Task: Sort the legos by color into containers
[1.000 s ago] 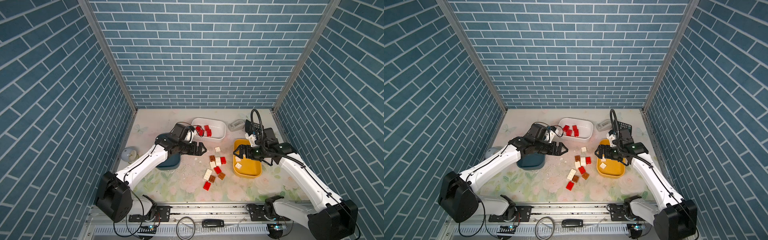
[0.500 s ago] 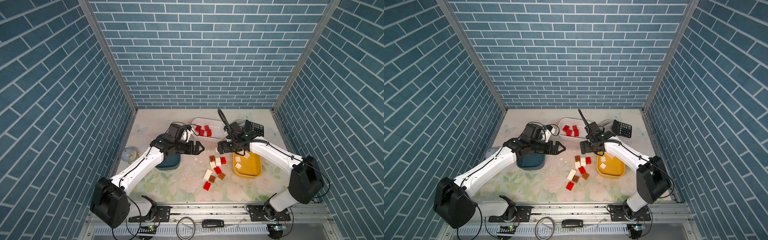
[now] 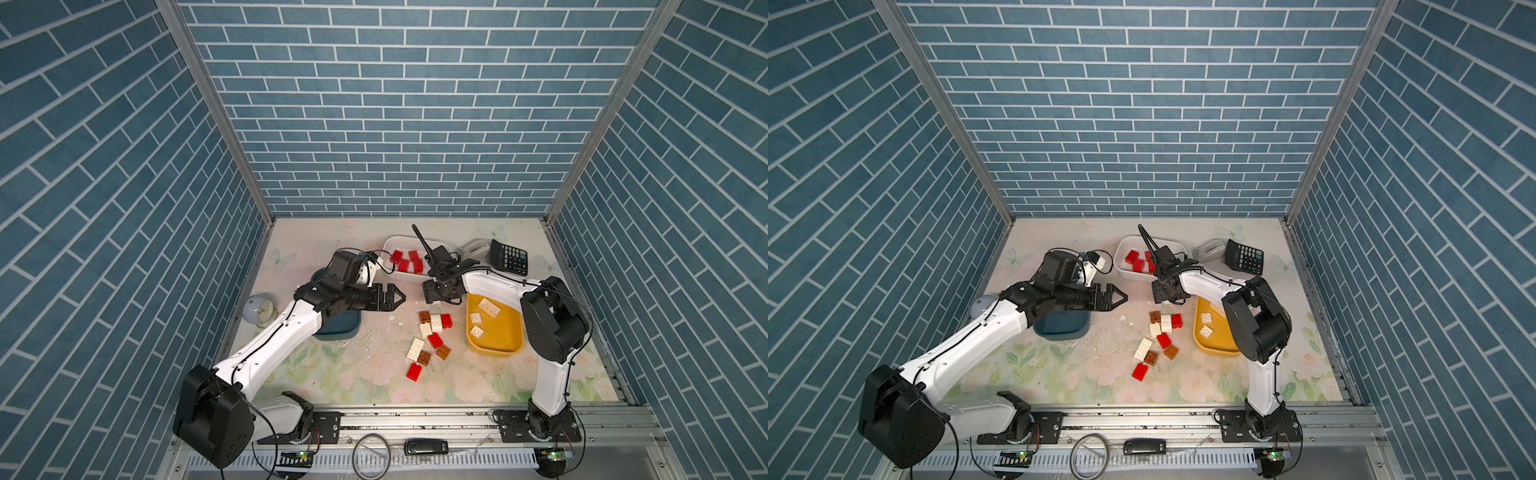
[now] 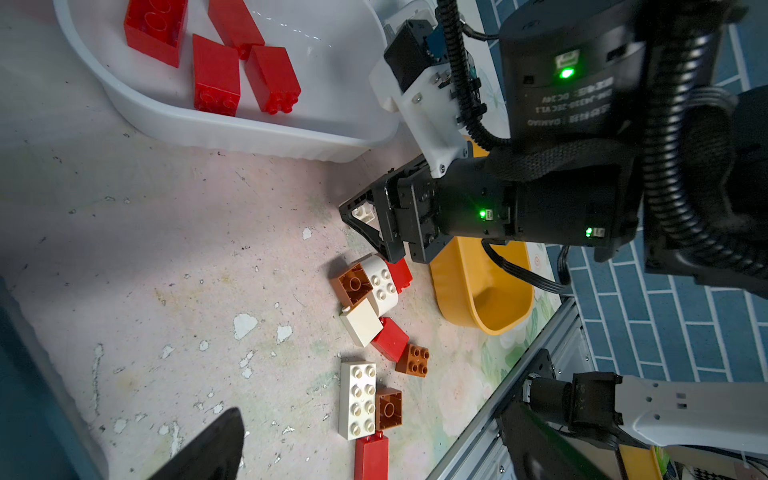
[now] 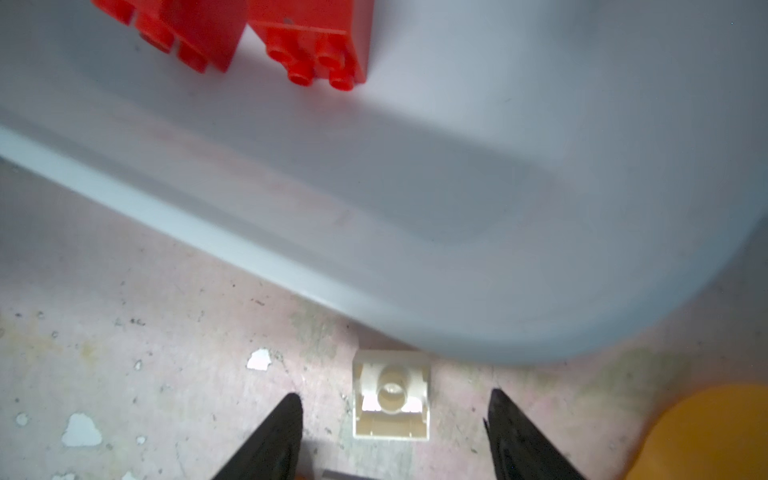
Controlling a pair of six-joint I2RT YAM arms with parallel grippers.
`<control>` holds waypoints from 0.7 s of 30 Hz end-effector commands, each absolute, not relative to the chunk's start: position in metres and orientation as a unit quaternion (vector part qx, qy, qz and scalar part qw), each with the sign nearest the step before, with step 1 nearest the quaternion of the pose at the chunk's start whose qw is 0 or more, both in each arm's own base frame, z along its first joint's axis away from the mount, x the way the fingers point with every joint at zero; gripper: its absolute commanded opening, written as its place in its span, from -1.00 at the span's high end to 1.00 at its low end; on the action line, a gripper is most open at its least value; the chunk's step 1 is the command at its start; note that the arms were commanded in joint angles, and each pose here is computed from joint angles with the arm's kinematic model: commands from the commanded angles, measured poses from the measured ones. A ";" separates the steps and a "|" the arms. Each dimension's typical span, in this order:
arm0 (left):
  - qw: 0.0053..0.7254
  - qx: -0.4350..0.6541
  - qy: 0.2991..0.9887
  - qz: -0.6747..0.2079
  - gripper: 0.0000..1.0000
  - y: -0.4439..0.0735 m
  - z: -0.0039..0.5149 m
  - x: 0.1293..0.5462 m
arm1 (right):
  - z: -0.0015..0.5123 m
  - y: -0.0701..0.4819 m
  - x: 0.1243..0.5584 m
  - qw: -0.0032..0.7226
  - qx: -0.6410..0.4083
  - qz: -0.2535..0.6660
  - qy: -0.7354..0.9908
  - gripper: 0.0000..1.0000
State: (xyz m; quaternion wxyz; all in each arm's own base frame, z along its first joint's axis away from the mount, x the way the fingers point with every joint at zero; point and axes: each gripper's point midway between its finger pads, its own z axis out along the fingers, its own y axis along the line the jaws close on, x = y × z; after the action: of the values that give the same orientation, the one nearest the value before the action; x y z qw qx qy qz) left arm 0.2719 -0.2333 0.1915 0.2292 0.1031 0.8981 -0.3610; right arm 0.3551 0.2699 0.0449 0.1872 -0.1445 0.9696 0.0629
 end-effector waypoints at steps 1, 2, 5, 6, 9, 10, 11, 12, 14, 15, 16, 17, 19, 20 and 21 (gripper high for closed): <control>0.235 0.101 0.895 -0.364 -0.99 -0.230 0.193 0.271 | 0.042 0.277 0.364 0.196 -0.140 0.062 0.969 -0.22; 0.236 0.100 0.896 -0.363 -0.99 -0.229 0.193 0.271 | 0.041 0.276 0.364 0.194 -0.140 0.057 0.969 -0.05; 0.233 0.098 0.900 -0.355 -0.99 -0.226 0.189 0.270 | 0.038 0.273 0.365 0.193 -0.136 0.046 0.971 0.16; 0.233 0.097 0.899 -0.357 -0.99 -0.227 0.189 0.270 | 0.036 0.275 0.363 0.189 -0.138 0.048 0.971 0.13; 0.232 0.095 0.899 -0.358 -0.99 -0.226 0.187 0.269 | 0.030 0.275 0.361 0.181 -0.141 0.044 0.972 0.10; 0.232 0.095 0.900 -0.358 -0.99 -0.226 0.186 0.268 | 0.028 0.274 0.360 0.179 -0.141 0.042 0.973 0.10; 0.232 0.095 0.900 -0.358 -0.99 -0.226 0.186 0.268 | 0.027 0.274 0.359 0.177 -0.141 0.040 0.973 0.10; 0.231 0.094 0.900 -0.358 -0.99 -0.226 0.186 0.268 | 0.026 0.274 0.358 0.175 -0.142 0.040 0.973 0.11; 0.231 0.094 0.900 -0.357 -0.99 -0.225 0.185 0.267 | 0.022 0.274 0.357 0.170 -0.142 0.040 0.974 0.13; 0.230 0.093 0.900 -0.357 -0.99 -0.225 0.185 0.267 | 0.020 0.274 0.355 0.166 -0.142 0.042 0.975 0.16; 0.230 0.093 0.900 -0.358 -0.99 -0.225 0.184 0.267 | 0.018 0.274 0.353 0.163 -0.141 0.042 0.976 0.19; 0.231 0.093 0.900 -0.358 -0.99 -0.225 0.185 0.267 | 0.017 0.273 0.352 0.161 -0.141 0.041 0.976 0.21; 0.229 0.093 0.900 -0.358 -0.99 -0.225 0.184 0.266 | 0.015 0.271 0.351 0.158 -0.141 0.038 0.977 0.29; 0.230 0.093 0.900 -0.358 -0.99 -0.225 0.184 0.266 | 0.017 0.270 0.351 0.159 -0.142 0.035 0.976 0.36; 0.230 0.092 0.901 -0.357 -0.99 -0.225 0.183 0.266 | 0.019 0.269 0.351 0.161 -0.143 0.034 0.976 0.42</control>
State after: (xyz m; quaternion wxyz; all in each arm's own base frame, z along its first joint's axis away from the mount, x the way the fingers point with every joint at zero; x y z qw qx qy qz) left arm 0.2659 -0.2283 0.1813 0.2205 0.0960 0.9024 -0.3575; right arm 0.3556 0.2727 0.0228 0.1721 -0.1480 0.9728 0.0470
